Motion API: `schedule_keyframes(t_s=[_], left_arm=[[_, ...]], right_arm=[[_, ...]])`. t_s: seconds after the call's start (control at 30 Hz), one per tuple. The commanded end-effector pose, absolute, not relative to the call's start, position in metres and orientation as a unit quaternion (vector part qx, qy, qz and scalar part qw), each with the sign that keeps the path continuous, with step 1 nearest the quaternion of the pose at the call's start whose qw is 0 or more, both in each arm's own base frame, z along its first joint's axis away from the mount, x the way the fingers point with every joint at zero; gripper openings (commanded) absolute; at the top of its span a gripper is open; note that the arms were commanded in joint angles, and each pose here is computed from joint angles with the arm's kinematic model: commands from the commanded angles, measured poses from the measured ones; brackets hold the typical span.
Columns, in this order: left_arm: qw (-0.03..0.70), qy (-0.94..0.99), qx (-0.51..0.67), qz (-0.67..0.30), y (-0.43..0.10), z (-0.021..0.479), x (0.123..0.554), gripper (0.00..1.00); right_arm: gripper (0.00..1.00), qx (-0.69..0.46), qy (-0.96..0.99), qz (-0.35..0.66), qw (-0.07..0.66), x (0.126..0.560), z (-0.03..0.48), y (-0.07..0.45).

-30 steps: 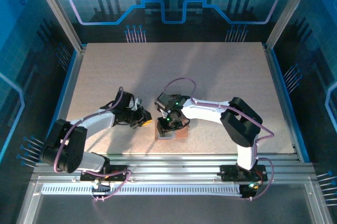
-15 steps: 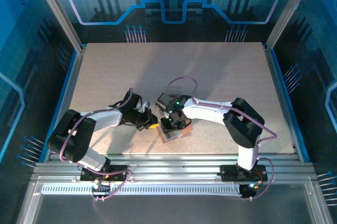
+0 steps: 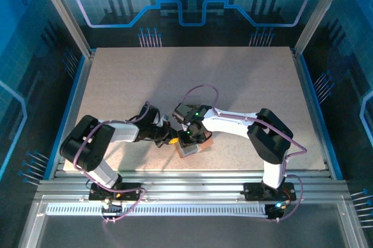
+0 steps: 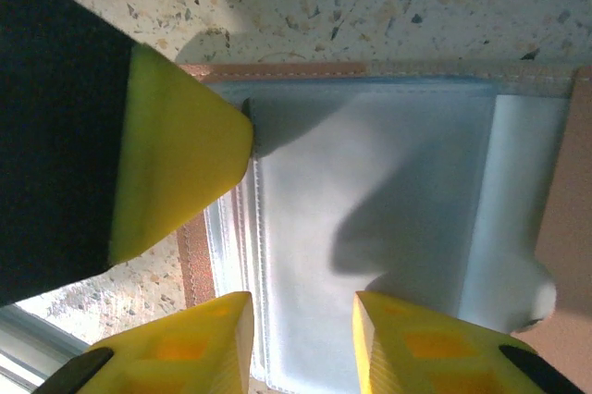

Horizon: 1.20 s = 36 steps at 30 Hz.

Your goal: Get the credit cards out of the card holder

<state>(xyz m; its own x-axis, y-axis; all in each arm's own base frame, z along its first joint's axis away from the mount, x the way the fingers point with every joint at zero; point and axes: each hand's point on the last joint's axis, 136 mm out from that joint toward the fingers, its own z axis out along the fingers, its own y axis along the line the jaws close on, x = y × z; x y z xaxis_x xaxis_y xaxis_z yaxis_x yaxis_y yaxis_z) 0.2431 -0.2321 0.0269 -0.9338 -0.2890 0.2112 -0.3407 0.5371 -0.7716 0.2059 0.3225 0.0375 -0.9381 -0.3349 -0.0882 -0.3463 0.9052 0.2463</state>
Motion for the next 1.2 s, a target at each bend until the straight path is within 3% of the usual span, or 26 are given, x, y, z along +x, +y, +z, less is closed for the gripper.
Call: schedule_keyframes(t_s=[0.0,1.17], left_arm=[[0.041,-0.876,0.186,0.444,-0.233,0.022,0.236,0.00],[0.027,-0.884,0.172,0.433,-0.242,0.038,0.248,0.00]], right_arm=[[0.33,-0.181,0.975,0.124,0.024,0.200,0.040,0.319],[0.39,-0.171,0.981,0.088,0.024,0.202,0.031,0.300]])
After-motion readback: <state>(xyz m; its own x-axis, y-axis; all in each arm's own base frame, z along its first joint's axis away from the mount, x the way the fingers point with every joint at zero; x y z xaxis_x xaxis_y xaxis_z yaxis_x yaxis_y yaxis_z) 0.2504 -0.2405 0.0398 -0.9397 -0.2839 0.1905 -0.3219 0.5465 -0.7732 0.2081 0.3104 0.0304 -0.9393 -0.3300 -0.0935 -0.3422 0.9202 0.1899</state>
